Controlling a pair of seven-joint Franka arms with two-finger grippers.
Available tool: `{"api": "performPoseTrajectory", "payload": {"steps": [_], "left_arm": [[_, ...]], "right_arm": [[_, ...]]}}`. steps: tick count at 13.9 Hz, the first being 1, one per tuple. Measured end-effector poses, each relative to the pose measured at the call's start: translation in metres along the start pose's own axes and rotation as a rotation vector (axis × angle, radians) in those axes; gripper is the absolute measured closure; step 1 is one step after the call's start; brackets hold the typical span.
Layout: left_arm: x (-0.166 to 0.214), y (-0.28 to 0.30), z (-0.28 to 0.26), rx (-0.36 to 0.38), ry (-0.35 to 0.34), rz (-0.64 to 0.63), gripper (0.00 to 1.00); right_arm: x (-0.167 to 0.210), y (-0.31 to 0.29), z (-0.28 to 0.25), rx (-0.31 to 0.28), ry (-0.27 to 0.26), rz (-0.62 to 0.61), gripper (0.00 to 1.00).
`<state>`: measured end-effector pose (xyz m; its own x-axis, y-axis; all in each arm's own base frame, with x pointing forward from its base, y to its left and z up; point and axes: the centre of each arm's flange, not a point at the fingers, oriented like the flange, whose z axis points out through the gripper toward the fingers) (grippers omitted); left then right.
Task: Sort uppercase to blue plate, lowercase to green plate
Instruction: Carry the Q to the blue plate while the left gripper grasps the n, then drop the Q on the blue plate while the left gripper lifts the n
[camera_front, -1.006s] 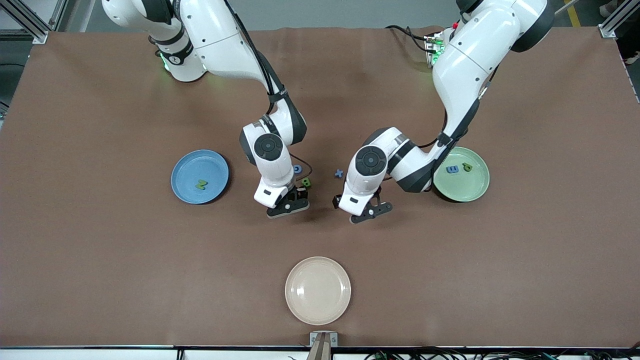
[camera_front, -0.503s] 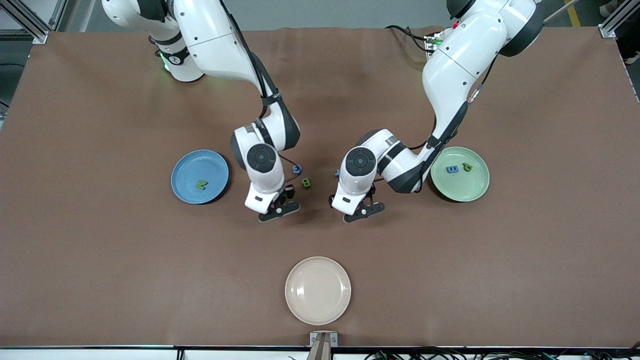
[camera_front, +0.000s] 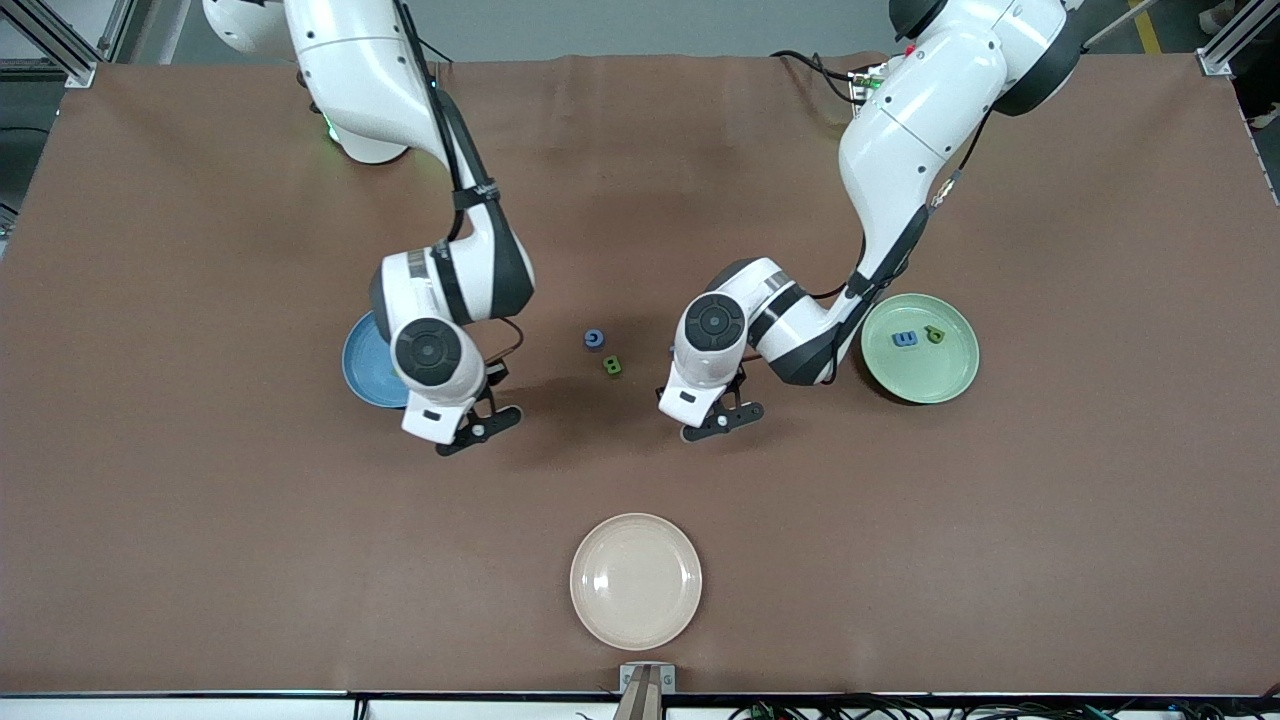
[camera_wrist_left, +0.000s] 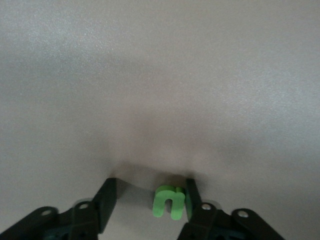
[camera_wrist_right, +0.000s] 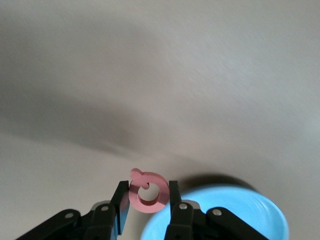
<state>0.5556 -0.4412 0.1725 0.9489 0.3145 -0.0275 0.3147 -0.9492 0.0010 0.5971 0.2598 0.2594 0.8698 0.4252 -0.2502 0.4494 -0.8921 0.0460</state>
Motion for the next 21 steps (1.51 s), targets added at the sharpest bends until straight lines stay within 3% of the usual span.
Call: {"api": "performPoseTrajectory", "payload": {"steps": [1,3,6,7,13,17,20,21], "left_arm": [[0.0,0.0,0.0,0.0,0.0,0.0,0.38],[-0.001,0.002,-0.002,-0.004,0.002,0.002,0.53],[-0.001,0.003,-0.002,-0.004,0.003,0.002,0.58],[-0.001,0.002,-0.002,-0.004,0.003,0.002,0.56],[-0.004,0.004,-0.002,-0.004,-0.001,0.0,0.54],[-0.008,0.007,-0.002,-0.006,-0.007,-0.003,0.55],[-0.008,0.007,-0.002,-0.007,-0.009,-0.004,0.58],[-0.009,0.008,-0.003,-0.008,-0.01,-0.004,0.66]], "right_arm": [[-0.007,0.013,-0.004,0.013,-0.029,0.003,0.63],[-0.02,0.041,-0.004,0.033,-0.099,0.016,0.63],[-0.038,0.076,0.004,0.044,-0.169,0.056,0.63],[-0.042,0.083,0.007,0.045,-0.177,0.068,0.57],[-0.044,0.082,0.011,0.043,-0.189,0.077,0.0],[-0.039,0.048,0.008,0.022,-0.183,0.222,0.0],[-0.031,0.008,0.003,0.091,-0.154,0.369,0.0],[-0.028,-0.001,0.001,0.119,-0.14,0.417,0.0]]}}
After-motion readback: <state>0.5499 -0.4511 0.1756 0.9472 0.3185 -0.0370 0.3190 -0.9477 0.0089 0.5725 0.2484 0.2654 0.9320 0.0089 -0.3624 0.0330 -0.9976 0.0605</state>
